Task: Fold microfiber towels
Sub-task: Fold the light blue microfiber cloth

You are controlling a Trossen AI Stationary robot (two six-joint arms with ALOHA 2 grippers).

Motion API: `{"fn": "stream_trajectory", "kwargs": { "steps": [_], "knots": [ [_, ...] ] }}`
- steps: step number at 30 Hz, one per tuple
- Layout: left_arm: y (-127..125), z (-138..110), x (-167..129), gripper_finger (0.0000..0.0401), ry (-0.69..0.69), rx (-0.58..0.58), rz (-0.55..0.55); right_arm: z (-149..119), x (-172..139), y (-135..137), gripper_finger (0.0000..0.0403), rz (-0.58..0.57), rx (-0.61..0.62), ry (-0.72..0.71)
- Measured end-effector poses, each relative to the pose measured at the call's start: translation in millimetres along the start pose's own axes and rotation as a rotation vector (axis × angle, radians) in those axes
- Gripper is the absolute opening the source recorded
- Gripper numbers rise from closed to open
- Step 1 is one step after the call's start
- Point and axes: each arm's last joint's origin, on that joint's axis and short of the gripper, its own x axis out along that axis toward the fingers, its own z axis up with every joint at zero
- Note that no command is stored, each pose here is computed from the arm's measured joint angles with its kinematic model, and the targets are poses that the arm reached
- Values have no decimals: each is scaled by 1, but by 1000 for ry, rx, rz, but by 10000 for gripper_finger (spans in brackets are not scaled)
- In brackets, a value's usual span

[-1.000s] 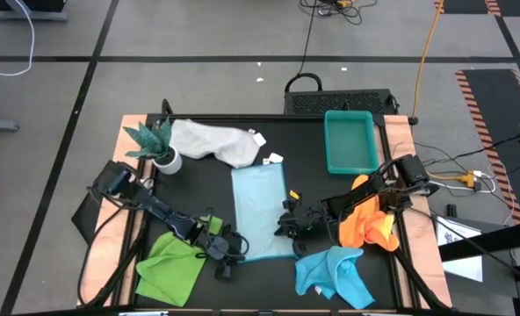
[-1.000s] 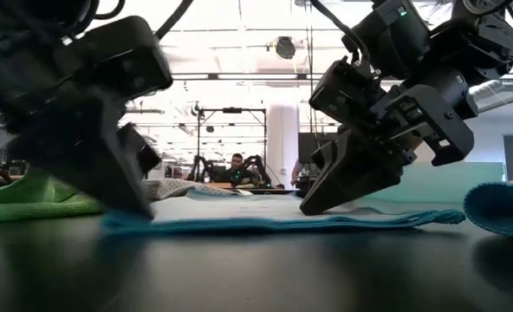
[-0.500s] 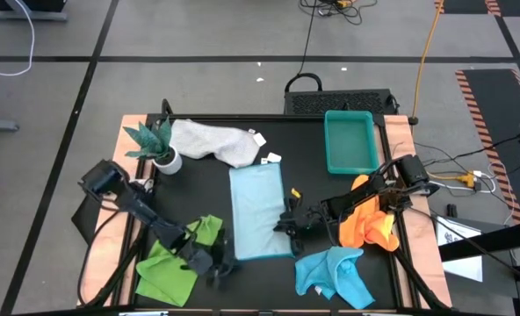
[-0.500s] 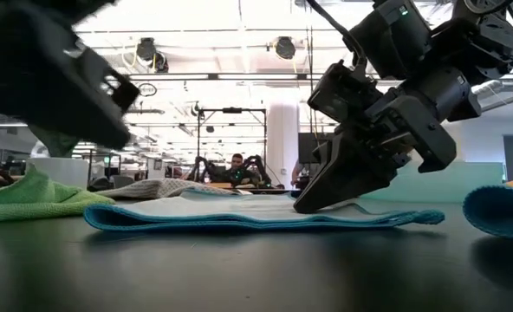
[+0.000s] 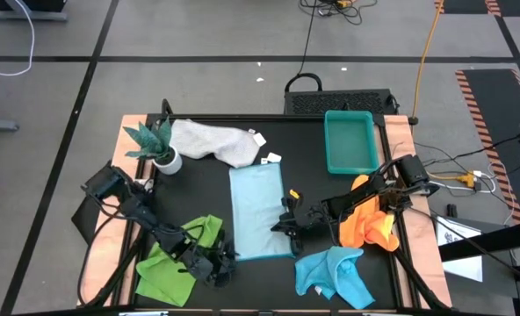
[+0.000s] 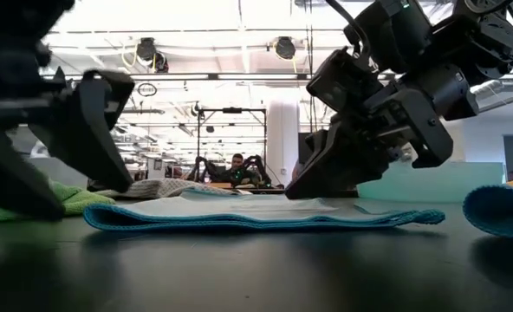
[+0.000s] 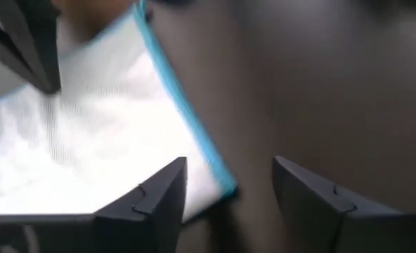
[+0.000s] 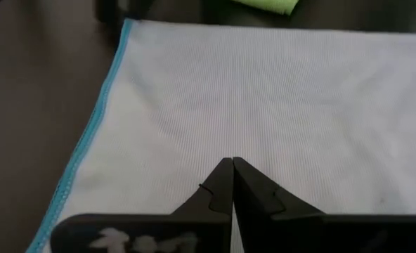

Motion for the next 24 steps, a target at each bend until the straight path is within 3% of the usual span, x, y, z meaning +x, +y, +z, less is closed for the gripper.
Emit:
{"fn": "stream_trajectory", "kwargs": {
  "steps": [4, 12, 19, 24],
  "knots": [
    [5, -5, 2, 214, 60, 29, 28, 1, 0, 0, 0, 1, 0, -15],
    [10, -4, 4, 142, 50, 115, 23, 2, 0, 0, 0, 1, 16, -19],
    [13, -3, 6, 98, 33, 84, 30, 1, 0, 1, 0, 2, 12, -13],
    [9, 3, 4, 90, -23, 26, 22, 2, -3, 5, 0, 11, -66, 3]
  ]
}}
